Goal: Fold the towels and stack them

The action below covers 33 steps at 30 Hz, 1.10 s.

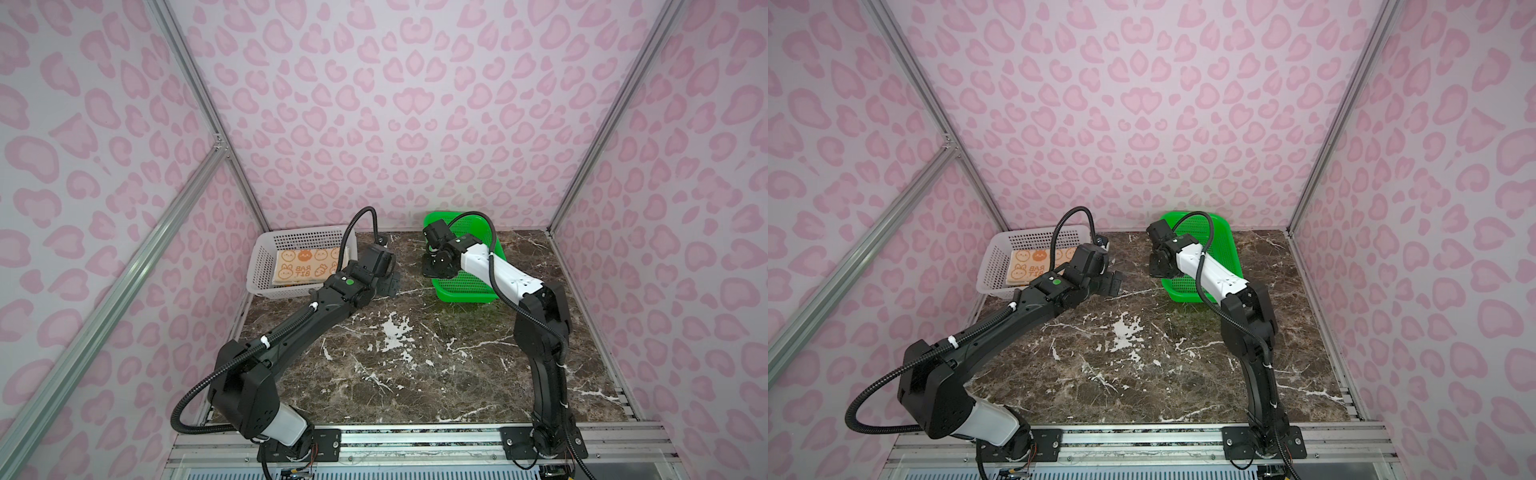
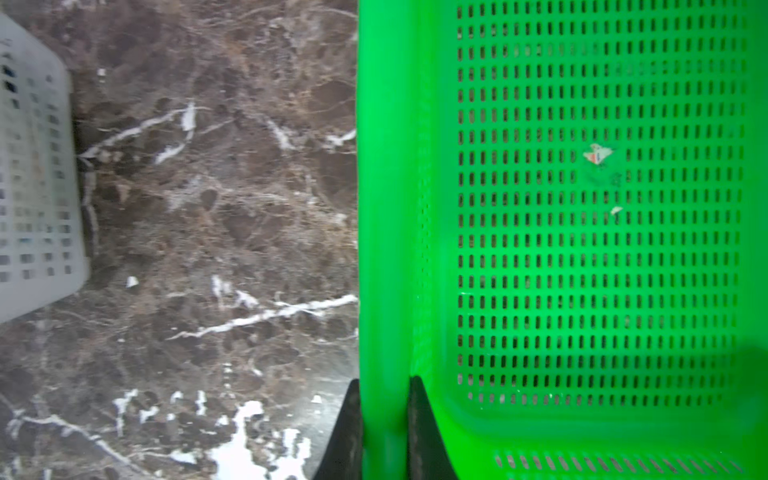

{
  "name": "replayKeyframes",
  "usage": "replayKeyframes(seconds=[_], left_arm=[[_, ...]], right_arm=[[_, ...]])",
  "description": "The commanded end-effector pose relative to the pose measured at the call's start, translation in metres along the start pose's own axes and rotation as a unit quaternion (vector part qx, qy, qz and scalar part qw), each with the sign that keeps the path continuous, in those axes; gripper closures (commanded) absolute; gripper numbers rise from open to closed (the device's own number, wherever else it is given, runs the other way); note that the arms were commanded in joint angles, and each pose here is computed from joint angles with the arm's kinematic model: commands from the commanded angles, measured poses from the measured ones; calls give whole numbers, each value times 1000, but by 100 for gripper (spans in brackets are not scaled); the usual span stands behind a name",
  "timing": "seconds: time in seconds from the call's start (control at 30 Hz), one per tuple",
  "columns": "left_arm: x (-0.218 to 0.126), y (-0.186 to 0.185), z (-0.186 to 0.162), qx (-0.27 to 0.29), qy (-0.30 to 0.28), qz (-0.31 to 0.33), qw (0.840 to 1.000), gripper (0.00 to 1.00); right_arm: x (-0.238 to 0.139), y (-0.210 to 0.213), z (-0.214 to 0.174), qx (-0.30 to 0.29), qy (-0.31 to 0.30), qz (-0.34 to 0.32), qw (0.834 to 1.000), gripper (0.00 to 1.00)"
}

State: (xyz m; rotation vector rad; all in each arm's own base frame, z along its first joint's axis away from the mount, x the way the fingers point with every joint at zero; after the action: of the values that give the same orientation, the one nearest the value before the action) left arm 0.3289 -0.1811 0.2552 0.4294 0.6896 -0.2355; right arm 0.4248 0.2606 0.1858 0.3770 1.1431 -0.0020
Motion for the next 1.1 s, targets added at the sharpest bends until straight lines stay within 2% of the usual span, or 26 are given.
replayKeyframes(seconds=[0.0, 0.27, 0.53, 0.67, 0.77, 0.87, 0.93, 1.07], left_arm=[[-6, 12, -10, -36, 1, 0, 999, 2], [-10, 42, -40, -86, 16, 24, 996, 2], [-7, 44, -45, -92, 14, 25, 995, 2], [-4, 42, -46, -96, 16, 19, 995, 2], [-3, 43, -45, -95, 17, 21, 995, 2], [-4, 43, -46, -97, 15, 24, 995, 2], [-5, 44, -47, -97, 14, 27, 995, 2], [-7, 48, -48, -97, 7, 43, 994, 2]], right_arm=[[12, 28, -13, 42, 27, 32, 998, 100], [48, 82, -48, 114, 57, 79, 989, 100], [56, 101, -52, 116, 58, 84, 988, 100], [38, 98, -44, 101, 37, 83, 991, 85], [22, 96, -34, 88, 18, 86, 992, 69], [1, 94, -24, 62, -7, 88, 994, 60], [-13, 89, -18, 44, -25, 80, 995, 48], [-67, 70, 2, 14, -73, 87, 993, 20]])
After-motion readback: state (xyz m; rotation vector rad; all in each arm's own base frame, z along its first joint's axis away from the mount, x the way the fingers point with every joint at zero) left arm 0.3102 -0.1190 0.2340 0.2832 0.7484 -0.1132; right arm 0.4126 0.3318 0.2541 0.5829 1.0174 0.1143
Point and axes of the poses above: each gripper's point midway between its finger pads, its own x axis out along the fingers, its own y axis along the line the jaws close on, z = x × y, the point moved 7 cm from there along -x, back along the fingers, and after that the axes turned 14 degrees about x, right-handed, at the moved point
